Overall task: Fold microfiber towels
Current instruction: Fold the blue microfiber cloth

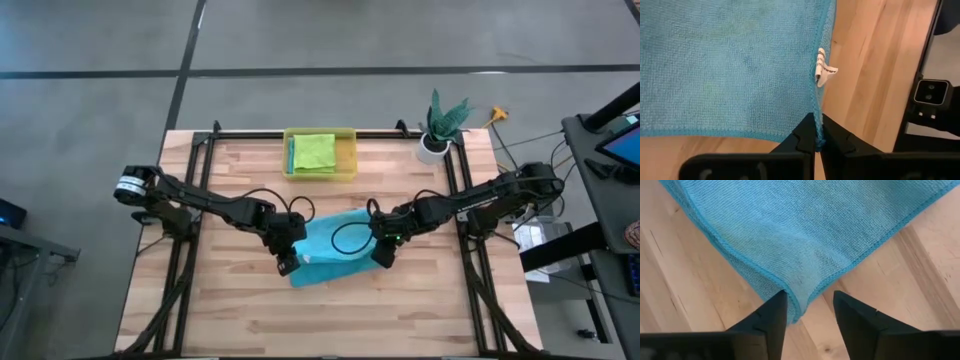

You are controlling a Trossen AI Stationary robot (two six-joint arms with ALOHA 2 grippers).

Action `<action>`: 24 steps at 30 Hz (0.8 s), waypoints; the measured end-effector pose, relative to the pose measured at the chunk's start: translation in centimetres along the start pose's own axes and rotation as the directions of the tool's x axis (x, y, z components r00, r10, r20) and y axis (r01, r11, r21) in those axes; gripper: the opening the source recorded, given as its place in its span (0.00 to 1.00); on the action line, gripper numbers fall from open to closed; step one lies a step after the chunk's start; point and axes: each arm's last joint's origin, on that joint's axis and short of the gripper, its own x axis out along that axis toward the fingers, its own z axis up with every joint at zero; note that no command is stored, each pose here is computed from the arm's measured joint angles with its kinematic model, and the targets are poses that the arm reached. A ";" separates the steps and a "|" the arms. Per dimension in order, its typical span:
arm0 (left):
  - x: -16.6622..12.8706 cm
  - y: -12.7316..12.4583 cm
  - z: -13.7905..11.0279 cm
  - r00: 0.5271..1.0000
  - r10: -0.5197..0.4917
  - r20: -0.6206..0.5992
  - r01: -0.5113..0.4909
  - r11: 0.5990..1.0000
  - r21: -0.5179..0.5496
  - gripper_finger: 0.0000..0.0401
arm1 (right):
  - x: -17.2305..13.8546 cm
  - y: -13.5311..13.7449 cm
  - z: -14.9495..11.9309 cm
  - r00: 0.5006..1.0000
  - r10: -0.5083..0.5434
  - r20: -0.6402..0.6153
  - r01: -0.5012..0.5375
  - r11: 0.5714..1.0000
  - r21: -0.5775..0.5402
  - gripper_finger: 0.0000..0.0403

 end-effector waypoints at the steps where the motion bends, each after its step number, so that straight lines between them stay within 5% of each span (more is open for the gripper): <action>1: 0.0 0.0 0.0 1.000 -0.003 -0.001 0.003 1.000 0.000 0.00 | 0.0 0.0 0.0 1.000 -0.002 0.002 0.002 1.000 0.000 0.40; 15: 0.0 0.0 0.0 1.000 -0.007 -0.003 0.007 1.000 -0.007 0.27 | 0.0 0.3 -0.2 0.996 0.071 -0.060 -0.070 0.997 0.026 0.44; 24: 0.0 0.0 0.0 1.000 -0.007 -0.003 0.007 1.000 -0.007 0.30 | 0.0 0.4 -0.3 0.993 0.090 -0.079 -0.091 0.996 -0.002 0.48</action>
